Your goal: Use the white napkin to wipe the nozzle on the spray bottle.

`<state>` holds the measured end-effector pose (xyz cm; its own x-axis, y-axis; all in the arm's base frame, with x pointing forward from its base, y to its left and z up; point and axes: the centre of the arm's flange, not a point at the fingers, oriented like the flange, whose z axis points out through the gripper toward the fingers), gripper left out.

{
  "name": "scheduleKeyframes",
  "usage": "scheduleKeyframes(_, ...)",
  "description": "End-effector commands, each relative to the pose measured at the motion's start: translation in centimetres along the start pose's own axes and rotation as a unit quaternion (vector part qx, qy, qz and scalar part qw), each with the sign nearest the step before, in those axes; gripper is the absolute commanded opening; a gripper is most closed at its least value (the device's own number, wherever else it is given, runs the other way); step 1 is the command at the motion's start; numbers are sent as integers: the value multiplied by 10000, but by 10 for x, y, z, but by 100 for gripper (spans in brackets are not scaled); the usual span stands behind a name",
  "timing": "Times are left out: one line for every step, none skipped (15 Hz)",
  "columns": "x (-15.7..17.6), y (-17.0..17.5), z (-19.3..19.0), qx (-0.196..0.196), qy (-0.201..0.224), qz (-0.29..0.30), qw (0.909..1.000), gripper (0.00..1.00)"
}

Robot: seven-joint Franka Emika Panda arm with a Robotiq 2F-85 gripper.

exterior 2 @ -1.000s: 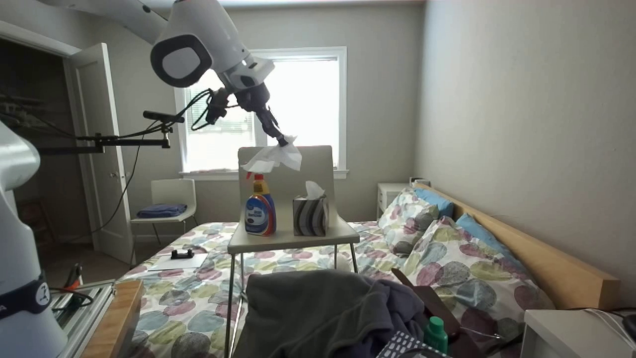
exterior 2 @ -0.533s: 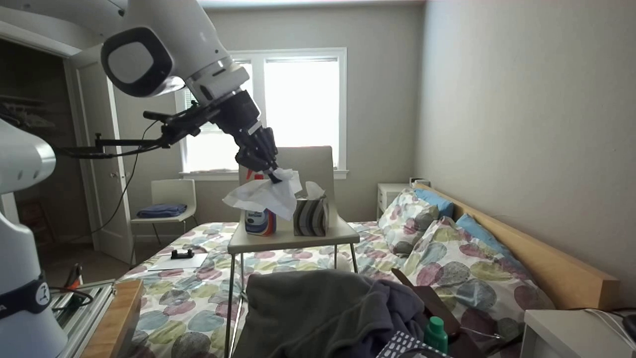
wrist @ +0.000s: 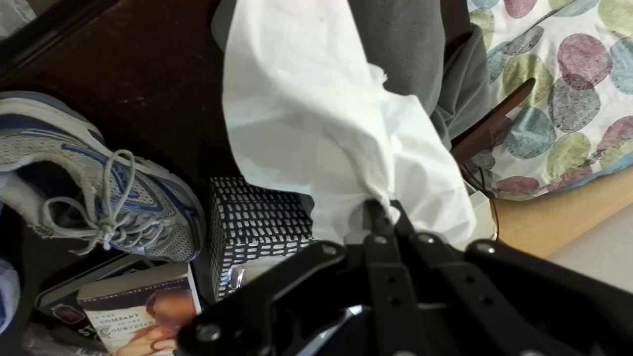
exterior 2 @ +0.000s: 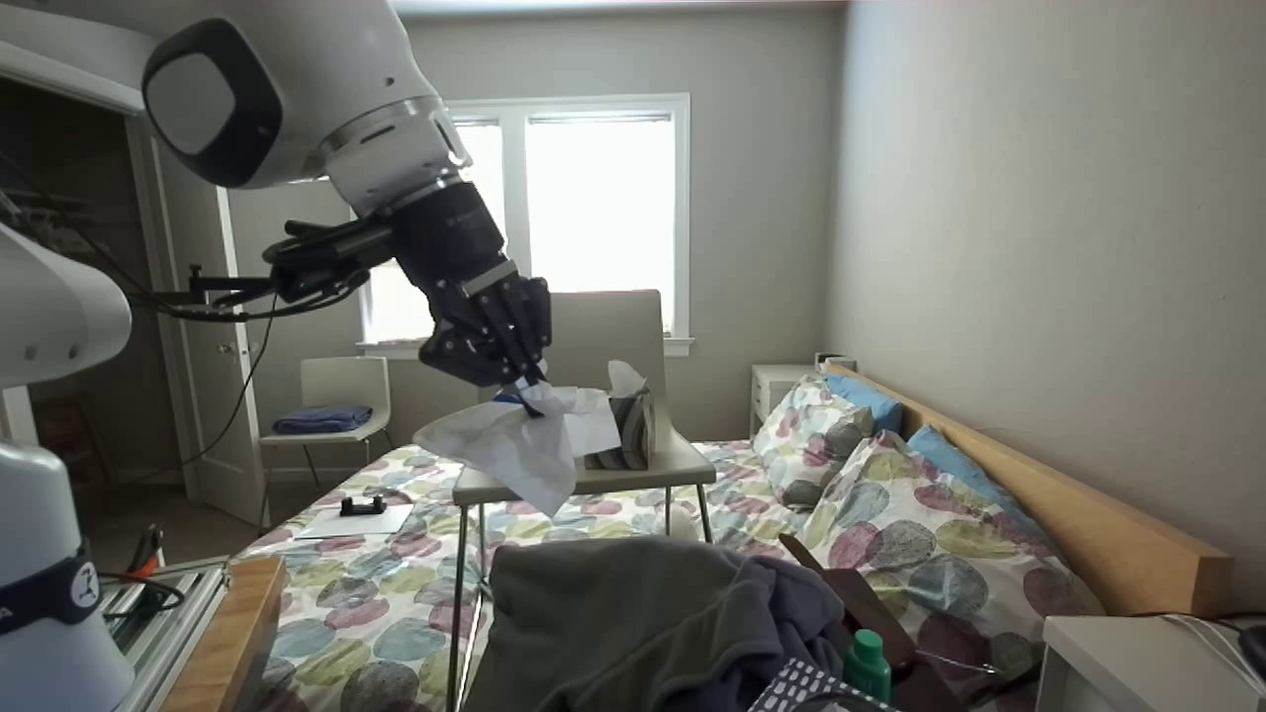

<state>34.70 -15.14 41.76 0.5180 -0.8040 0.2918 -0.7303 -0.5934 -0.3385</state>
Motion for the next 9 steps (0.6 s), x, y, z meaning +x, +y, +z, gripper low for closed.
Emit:
scheduleKeyframes(0,-1,0,-3,-2,3,10000,1)
scheduleKeyframes(8,3,7,-52,80,29,10000,1)
scheduleKeyframes(15,15,18,-119,35,136,9998,1)
scheduleKeyframes(20,26,29,-201,26,228,9995,1)
scheduleKeyframes(25,39,43,-266,-25,327,9991,1)
scheduleKeyframes(29,51,53,-313,-36,434,9986,1)
scheduleKeyframes(32,61,65,-340,-79,567,9978,1)
scheduleKeyframes(35,71,76,-407,-119,681,9968,1)
scheduleKeyframes(37,79,88,-462,-186,776,9957,1)
